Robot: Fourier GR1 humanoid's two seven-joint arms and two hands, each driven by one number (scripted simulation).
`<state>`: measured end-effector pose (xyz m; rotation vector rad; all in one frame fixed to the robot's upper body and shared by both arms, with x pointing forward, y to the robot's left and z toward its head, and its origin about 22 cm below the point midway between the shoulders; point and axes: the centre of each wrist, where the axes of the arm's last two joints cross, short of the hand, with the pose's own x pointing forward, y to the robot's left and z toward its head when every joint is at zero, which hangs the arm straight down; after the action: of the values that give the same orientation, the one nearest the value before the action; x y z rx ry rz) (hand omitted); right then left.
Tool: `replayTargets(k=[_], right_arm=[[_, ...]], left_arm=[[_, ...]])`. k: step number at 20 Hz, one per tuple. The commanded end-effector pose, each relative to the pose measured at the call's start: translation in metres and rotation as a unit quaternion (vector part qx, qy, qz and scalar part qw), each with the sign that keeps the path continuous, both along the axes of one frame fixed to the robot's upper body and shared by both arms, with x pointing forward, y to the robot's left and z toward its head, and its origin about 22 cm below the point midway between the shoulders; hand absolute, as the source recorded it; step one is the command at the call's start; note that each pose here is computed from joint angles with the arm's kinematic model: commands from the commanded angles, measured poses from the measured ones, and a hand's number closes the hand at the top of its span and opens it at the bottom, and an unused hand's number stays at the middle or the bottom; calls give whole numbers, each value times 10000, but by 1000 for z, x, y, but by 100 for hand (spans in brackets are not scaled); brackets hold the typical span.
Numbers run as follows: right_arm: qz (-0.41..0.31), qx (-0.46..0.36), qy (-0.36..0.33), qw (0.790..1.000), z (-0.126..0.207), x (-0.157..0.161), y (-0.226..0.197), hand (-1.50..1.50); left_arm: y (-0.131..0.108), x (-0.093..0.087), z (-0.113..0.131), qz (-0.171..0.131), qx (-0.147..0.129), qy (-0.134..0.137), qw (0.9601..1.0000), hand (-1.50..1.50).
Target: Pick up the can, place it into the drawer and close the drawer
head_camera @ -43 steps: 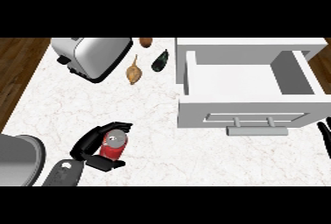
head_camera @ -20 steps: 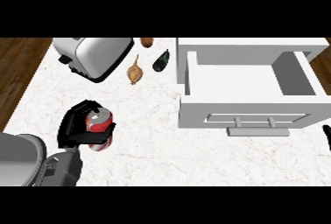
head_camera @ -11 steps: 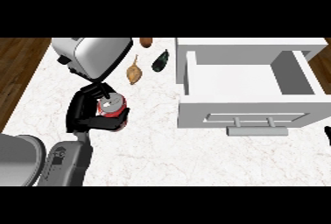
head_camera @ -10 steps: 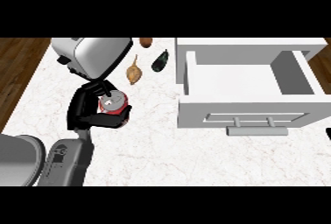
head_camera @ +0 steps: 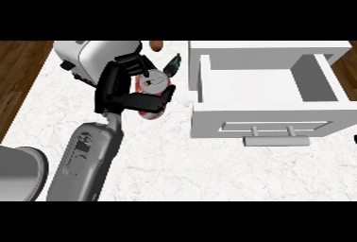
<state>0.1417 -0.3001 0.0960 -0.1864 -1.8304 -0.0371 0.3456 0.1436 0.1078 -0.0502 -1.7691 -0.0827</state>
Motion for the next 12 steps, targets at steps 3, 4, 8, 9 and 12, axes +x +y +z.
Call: replayTargets(k=[3,4,8,9,12], right_arm=[[-48,-37,-15,10000,10,-7,-15,-150],[-42,-24,32,10000,1,3,-12,-150],[-85,-36,-136,9999,12,-3,-2,-150],[48,37,-117,9999,1,-10,-21,-150],[5,-7,-35,10000,16,0,-10,-150]], left_arm=[[-45,10,34,-178,144,-210,9995,150],[-52,9,68,-226,172,-227,9993,150],[-79,27,86,-179,297,-344,9988,150],[-84,30,88,-191,179,-295,9992,150],[-108,32,119,-198,259,-327,9989,150]])
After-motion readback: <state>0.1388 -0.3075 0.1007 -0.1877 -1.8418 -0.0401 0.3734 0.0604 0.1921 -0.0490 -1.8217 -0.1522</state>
